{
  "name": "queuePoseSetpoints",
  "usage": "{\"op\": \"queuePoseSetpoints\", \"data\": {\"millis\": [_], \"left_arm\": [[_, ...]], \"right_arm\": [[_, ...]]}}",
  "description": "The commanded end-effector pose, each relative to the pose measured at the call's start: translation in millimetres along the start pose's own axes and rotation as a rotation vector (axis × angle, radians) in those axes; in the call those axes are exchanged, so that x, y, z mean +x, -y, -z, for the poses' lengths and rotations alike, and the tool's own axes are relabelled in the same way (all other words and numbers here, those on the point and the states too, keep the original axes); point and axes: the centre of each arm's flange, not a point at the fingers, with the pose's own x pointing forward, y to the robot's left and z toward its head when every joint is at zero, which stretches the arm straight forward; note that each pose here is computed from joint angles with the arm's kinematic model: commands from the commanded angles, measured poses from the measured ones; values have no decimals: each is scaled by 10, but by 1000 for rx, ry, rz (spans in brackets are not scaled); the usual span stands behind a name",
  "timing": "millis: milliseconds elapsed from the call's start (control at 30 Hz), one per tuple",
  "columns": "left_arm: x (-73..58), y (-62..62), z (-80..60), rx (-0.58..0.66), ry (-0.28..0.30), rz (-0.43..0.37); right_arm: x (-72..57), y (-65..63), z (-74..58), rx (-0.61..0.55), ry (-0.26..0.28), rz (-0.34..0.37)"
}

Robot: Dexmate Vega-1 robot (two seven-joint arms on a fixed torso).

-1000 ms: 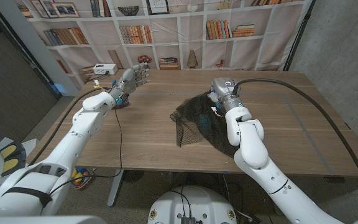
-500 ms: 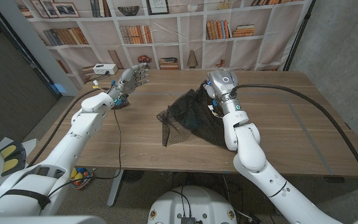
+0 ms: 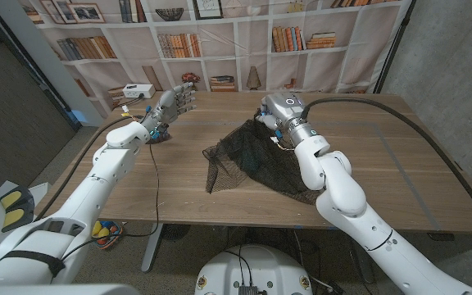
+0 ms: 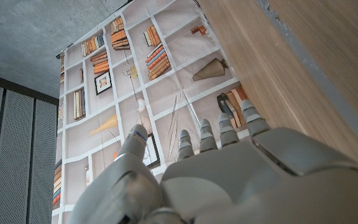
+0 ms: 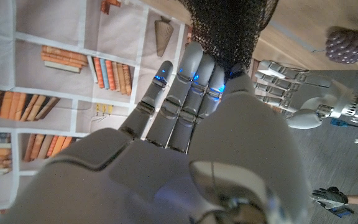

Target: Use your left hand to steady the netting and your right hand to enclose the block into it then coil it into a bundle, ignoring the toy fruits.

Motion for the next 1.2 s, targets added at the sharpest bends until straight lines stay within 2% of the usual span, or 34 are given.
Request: {"op": "queuePoseSetpoints", "data": {"millis": [33, 200, 333, 633, 900, 1000, 1200], "left_arm": [[4, -3, 9, 0, -10, 3], [-8, -9, 12, -3, -13, -1], [-12, -11, 34, -8, -18, -5], [-2, -22, 79, -18, -25, -3], [-8, -42, 83, -21, -23, -8], [-10, -48, 87, -23, -24, -11], [-6, -50, 105, -28, -24, -8]], "right_arm": [[87, -111, -180, 155, 133, -243], [139, -230, -226, 221, 173, -327], [194, -377, -257, 268, 203, -431], [300, -688, -312, 247, 178, -605], [376, -814, -332, 179, 168, -748], [401, -816, -306, 169, 148, -762], [402, -744, -176, 183, 86, -670]]}}
